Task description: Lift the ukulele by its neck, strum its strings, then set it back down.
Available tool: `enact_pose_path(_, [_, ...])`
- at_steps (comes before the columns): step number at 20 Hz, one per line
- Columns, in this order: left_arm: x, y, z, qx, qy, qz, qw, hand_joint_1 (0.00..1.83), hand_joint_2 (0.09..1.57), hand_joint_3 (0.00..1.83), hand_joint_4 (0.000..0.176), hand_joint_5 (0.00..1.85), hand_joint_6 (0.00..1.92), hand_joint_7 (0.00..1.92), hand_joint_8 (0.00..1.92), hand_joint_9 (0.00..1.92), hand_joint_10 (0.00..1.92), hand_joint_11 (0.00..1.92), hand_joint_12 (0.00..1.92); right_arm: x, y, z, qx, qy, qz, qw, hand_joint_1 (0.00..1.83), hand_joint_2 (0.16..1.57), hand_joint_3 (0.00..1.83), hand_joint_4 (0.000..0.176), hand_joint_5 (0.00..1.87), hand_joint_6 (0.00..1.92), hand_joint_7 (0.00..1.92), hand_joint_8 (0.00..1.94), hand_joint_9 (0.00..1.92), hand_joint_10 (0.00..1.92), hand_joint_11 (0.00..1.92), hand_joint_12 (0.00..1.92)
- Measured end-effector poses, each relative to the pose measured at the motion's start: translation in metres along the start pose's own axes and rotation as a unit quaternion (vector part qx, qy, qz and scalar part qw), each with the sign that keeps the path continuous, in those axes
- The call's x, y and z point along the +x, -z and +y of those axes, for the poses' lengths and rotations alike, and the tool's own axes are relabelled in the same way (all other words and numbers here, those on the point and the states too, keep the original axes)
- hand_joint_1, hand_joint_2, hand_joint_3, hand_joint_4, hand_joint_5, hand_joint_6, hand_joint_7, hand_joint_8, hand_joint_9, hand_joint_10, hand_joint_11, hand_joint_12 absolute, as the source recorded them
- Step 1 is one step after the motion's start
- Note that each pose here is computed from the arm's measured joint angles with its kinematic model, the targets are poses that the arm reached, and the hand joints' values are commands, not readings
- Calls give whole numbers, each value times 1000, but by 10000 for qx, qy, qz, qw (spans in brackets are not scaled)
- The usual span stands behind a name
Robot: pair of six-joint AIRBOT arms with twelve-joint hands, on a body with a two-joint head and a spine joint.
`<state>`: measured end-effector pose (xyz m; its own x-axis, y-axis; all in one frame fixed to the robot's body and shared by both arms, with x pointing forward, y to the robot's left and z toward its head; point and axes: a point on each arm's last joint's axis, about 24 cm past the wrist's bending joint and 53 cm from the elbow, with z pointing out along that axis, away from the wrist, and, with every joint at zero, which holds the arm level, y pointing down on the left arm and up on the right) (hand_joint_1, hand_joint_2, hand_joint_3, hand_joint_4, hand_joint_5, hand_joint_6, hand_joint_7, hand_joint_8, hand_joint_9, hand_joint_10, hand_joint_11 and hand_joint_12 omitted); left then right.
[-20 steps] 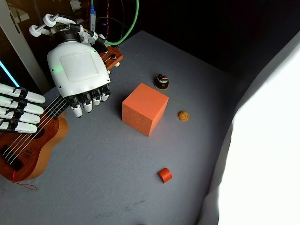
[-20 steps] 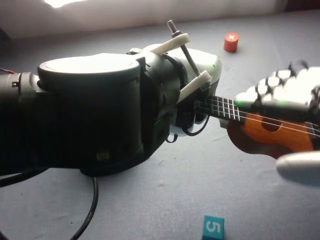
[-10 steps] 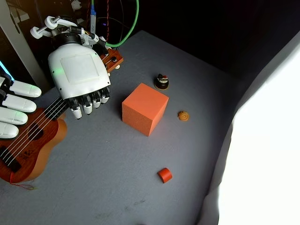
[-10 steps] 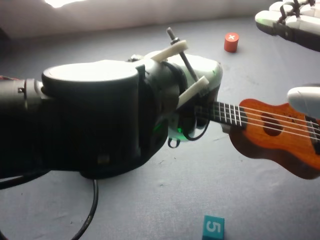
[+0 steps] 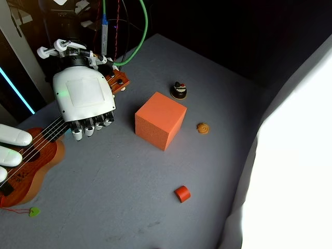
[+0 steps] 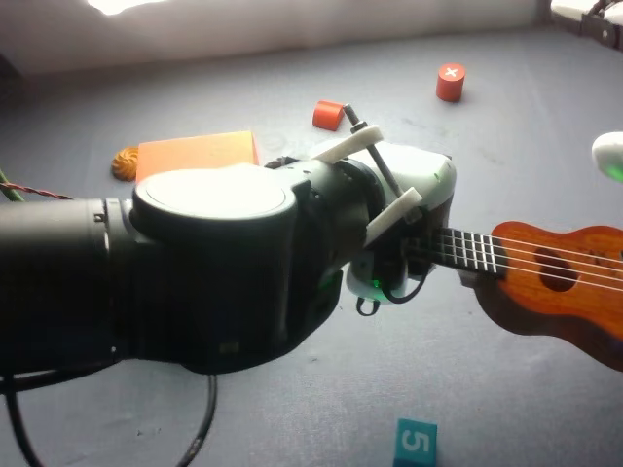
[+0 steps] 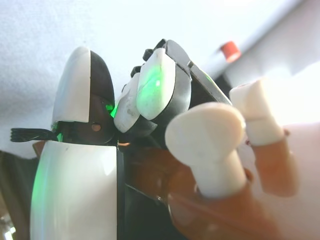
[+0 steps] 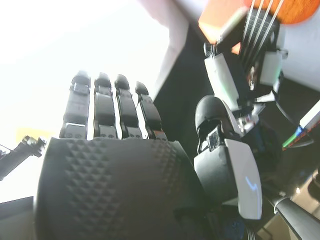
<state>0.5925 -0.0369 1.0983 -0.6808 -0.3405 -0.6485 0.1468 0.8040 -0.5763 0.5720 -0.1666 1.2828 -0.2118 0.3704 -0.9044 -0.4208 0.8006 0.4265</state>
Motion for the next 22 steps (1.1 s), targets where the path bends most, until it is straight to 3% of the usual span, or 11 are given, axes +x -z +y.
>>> enact_pose_path(3, [7,-5,-2,74,-63,49,9999,1512,1218,0,3,1278,1921,1354,1921,1454,1921,1501,1921,-8,0,-5,74,17,-169,9998,0,1351,1,0,4,2,21,2,0,0,0,0])
enact_pose_path(6, [11,-9,1,151,166,10,9997,1490,1219,0,11,1252,1921,1338,1921,1435,1921,1483,1921,-6,0,-7,113,-130,-131,9998,0,1347,0,0,2,1,33,7,12,5,0,0])
enact_pose_path(12, [9,-17,19,121,394,-170,9990,1500,1221,2,18,1276,1921,1353,1921,1444,1921,1487,1921,0,-1,-5,80,-83,-11,9999,0,1348,0,0,19,8,33,4,4,2,0,0])
enact_pose_path(15, [5,-22,23,169,392,-302,9986,1493,1222,2,22,1290,1921,1357,1921,1449,1921,1495,1921,1,0,-3,63,-83,13,9999,0,1353,2,0,16,7,24,0,0,0,0,0])
enact_pose_path(17, [3,-26,21,269,263,-385,9986,1509,1213,0,23,1294,1921,1366,1921,1459,1921,1507,1921,2,0,-3,59,-80,25,9999,0,1356,3,0,13,5,23,1,0,0,0,0])
enact_pose_path(22, [8,-34,23,316,176,-391,9986,1498,1221,1,23,1275,1921,1356,1921,1447,1921,1486,1921,5,0,1,23,-60,65,10000,0,1351,0,0,0,0,21,4,0,0,0,0])
